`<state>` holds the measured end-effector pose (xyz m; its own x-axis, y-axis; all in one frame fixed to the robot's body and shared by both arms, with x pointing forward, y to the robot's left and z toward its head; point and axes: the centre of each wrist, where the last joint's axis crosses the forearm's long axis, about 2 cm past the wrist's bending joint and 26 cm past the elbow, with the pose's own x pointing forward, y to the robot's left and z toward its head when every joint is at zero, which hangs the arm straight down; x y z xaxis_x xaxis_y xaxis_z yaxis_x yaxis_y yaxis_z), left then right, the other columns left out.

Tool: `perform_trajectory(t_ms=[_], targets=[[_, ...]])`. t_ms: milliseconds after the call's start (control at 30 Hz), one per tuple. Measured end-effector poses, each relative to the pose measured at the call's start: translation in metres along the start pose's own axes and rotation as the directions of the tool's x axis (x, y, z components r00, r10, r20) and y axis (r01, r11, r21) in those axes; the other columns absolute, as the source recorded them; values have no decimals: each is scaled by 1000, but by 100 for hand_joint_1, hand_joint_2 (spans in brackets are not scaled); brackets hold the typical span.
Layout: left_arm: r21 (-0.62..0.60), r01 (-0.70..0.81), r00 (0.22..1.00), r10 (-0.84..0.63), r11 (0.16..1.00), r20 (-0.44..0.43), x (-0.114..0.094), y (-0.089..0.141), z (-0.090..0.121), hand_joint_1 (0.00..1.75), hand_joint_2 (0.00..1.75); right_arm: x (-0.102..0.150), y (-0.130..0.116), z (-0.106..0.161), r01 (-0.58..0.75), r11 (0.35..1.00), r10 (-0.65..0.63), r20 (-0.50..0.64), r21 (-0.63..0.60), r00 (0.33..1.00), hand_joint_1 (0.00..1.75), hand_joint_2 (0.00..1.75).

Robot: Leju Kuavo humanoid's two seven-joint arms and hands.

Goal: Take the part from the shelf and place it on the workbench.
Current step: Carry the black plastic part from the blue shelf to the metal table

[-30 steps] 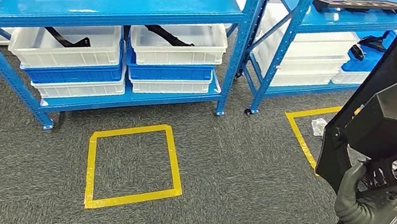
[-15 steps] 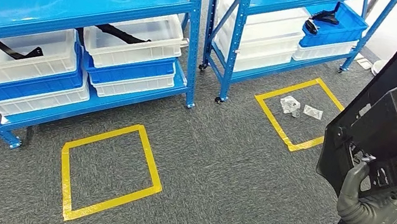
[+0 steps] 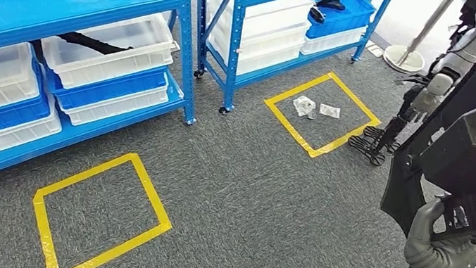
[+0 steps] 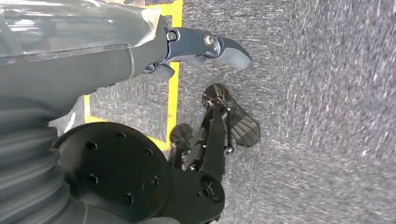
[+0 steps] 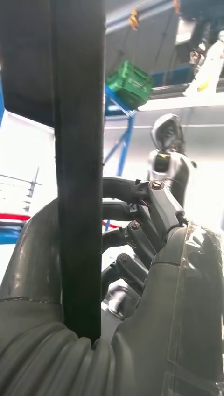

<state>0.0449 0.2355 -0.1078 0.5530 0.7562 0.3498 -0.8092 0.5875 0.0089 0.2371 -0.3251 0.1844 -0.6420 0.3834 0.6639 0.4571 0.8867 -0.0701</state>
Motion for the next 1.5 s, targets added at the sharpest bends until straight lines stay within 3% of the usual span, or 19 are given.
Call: perform_trajectory(t_ms=[1500], targets=[[39, -1, 999, 2, 999, -32, 2, -2, 0, 0, 175, 6, -3, 0, 13, 1000, -13, 7, -22, 1000, 175, 175]])
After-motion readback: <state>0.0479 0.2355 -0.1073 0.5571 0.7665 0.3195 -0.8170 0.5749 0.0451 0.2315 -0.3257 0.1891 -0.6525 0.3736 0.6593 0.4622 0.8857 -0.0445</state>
